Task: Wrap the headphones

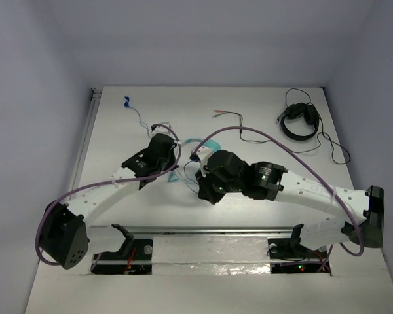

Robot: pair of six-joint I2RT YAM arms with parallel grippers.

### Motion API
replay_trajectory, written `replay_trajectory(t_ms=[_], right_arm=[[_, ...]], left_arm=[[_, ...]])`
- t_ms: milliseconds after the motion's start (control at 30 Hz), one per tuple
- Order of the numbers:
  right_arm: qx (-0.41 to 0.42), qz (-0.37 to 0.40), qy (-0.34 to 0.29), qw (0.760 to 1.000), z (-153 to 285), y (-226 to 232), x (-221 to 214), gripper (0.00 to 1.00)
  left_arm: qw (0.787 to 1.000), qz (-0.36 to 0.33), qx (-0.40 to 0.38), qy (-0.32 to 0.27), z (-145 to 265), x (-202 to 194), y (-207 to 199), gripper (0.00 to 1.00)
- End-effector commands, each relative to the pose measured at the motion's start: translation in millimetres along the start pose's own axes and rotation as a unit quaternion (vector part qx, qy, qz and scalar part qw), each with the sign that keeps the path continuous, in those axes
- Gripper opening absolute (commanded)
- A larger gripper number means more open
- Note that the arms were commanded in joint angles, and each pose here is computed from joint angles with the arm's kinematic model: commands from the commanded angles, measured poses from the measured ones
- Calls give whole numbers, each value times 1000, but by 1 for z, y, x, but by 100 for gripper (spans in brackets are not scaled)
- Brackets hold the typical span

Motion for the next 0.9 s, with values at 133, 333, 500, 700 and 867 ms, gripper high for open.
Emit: replay_trajectory(t_ms=[133, 333, 500, 700, 867], right_arm=[[-19, 41, 76, 996, 17, -12, -14, 0], [-55, 8, 80, 995, 25, -21, -29, 0], [-110, -2, 65, 992, 50, -34, -27, 0], [-156, -18, 56, 986, 57, -54, -20, 0], [-180, -5, 67, 981, 50, -67, -18, 0]], left_arm=[[989, 20, -112, -96, 66, 50, -34, 0], [987, 0, -126, -102, 88, 62, -37, 0], [989, -58, -131, -40, 80, 37, -32, 0], [982, -93, -161, -29, 92, 29, -30, 0], [970, -115, -213, -32, 107, 28, -37, 0]])
Point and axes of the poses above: each gripper's point midway between its finger pads, its own z axis back along the fingers, its own y axis along the line the jaws close on, x = y × z, the point moved 4 cm from there along z, back along the fingers, and after that the axes turned 9 degrees about z, right-handed, at the moved point
